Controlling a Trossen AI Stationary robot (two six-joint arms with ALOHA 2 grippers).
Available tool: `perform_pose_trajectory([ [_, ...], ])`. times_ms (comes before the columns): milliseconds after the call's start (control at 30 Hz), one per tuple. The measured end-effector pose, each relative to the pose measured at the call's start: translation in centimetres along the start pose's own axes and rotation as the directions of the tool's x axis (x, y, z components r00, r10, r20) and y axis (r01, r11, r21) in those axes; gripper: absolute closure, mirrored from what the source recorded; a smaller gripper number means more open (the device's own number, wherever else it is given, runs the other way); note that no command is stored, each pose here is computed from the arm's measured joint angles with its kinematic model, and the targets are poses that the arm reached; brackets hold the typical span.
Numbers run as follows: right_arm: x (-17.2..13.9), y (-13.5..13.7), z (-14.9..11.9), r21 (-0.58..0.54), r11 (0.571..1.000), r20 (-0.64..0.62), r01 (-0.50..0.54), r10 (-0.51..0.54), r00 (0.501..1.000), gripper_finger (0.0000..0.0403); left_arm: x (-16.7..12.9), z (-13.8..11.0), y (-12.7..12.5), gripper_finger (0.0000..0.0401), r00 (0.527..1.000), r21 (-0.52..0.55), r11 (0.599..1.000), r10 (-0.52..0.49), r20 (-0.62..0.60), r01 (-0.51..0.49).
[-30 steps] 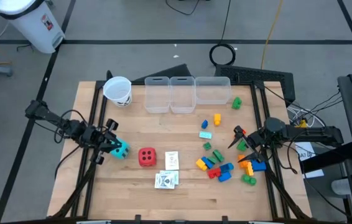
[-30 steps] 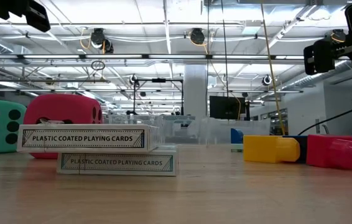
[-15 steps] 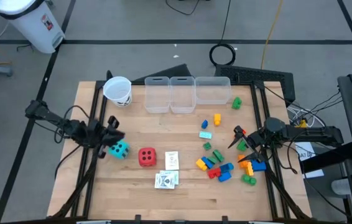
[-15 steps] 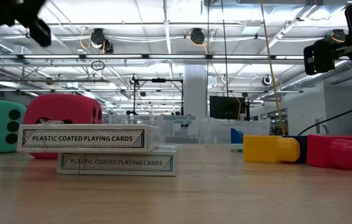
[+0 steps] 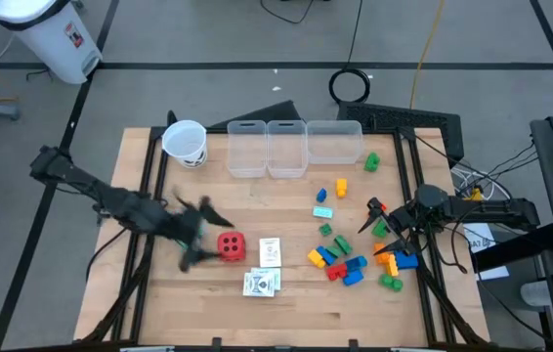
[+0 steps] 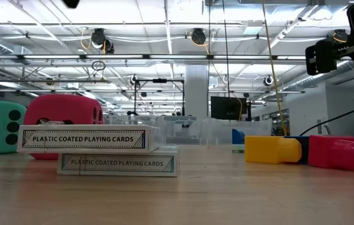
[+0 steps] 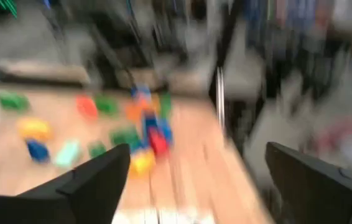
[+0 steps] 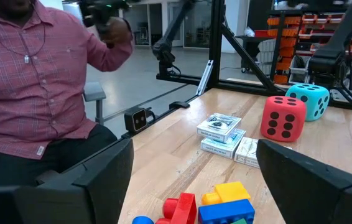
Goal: Pick & Place Toys
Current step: Put the black deck of cards into the left transparent bin
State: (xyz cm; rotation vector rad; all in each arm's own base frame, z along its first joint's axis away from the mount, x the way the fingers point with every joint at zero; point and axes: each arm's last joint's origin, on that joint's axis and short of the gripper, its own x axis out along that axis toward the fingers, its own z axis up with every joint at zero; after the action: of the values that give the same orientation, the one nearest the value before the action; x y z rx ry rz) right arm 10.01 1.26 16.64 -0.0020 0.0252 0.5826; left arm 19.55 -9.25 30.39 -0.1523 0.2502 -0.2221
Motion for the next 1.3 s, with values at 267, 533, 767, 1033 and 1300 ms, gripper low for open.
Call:
perform_pose_trajectory([
  [267,0.0,0.0,0.0,0.000,1.000,0.000,0.000,0.000,1.000,0.0089,8.8,0.8,-4.5,0.0067,0.872,0.207,0.967,-0.029,-0.489,0.149],
  [533,0.0,0.0,0.0,0.000,1.000,0.000,0.000,0.000,1.000,0.0088,14.6,-4.5,-5.0,0.0099,0.734,0.266,0.950,0.063,-0.677,0.163],
  [767,0.0,0.0,0.0,0.000,1.000,0.001,0.000,0.000,1.000,0.0088,17.0,-7.4,-3.2,0.0092,0.669,0.245,0.968,0.148,-0.729,0.053],
  [1033,0.0,0.0,0.0,-0.001,1.000,0.001,0.000,0.000,1.000,0.0089,18.0,-8.1,-1.1,0.0082,0.636,0.108,0.987,0.159,-0.755,-0.118],
  [1300,0.0,0.0,0.0,0.000,1.000,0.001,0.000,0.000,1.000,0.0089,18.3,-7.8,-0.6,0.0030,0.626,-0.032,0.999,-0.012,-0.779,-0.021],
])
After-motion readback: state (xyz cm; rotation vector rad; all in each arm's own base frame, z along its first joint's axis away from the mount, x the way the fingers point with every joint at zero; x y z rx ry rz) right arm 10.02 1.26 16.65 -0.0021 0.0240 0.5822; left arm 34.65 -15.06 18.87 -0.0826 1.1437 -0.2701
